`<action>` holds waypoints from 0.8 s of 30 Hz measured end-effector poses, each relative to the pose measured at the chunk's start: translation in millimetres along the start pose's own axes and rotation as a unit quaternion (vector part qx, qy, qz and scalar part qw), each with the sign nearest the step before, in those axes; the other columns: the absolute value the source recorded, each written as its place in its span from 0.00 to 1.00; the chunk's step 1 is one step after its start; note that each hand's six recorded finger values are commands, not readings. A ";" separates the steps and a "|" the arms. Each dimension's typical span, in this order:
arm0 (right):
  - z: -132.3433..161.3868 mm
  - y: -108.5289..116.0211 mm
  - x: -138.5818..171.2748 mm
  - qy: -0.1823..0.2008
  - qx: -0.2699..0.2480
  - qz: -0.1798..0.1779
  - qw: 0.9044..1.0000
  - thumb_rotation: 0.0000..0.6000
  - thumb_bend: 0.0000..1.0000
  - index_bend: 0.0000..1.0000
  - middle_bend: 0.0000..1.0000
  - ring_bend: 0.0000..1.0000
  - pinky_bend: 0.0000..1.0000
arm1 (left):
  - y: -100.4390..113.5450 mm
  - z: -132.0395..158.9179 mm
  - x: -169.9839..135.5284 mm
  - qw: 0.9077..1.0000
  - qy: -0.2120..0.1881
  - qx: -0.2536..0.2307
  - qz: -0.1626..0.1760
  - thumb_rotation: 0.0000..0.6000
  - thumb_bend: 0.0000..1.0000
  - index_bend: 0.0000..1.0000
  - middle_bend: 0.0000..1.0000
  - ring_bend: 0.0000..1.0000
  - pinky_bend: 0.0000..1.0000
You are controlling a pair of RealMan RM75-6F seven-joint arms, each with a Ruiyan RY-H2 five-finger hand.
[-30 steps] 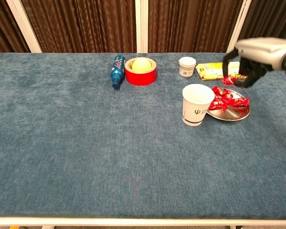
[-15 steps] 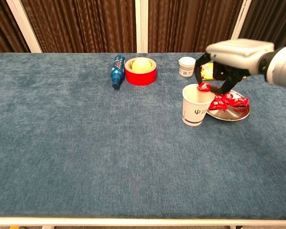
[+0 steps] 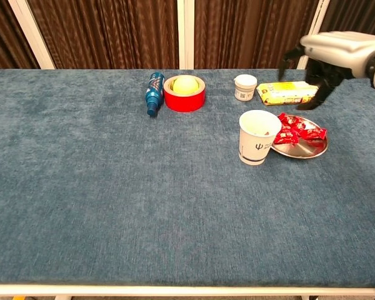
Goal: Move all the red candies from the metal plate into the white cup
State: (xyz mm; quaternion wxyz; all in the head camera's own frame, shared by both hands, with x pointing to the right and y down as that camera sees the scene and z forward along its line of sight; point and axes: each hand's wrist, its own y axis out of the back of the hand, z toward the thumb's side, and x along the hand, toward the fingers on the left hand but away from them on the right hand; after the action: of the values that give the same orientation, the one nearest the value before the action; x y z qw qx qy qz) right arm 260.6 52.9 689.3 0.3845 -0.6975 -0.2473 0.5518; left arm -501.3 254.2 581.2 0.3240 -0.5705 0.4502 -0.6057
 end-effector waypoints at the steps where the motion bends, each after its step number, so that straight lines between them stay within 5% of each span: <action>1: -6.2 -3.1 -1.8 -0.010 0.003 0.007 1.000 1.00 0.16 0.41 1.00 0.99 1.00 | -0.2 -0.1 -0.2 1.000 0.000 0.000 0.000 1.00 0.00 0.30 0.24 0.14 0.18; 7: -32.4 -26.2 -15.5 -0.054 0.025 0.042 0.997 1.00 0.16 0.42 1.00 0.99 1.00 | -0.1 -1.8 -0.7 1.000 0.003 0.001 -0.001 1.00 0.00 0.30 0.24 0.14 0.18; 24: -33.9 -63.4 -47.8 -0.069 0.072 0.084 0.991 1.00 0.18 0.44 1.00 0.99 1.00 | -1.0 0.6 1.4 1.000 0.003 0.006 -0.008 1.00 0.00 0.30 0.24 0.14 0.18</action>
State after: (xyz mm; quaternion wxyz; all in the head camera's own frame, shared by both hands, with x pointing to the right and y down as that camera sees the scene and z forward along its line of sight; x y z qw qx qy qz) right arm 285.3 44.1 771.6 0.3685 -0.6465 -0.1731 0.6452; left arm -500.8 253.3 582.6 0.3213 -0.5701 0.4430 -0.6128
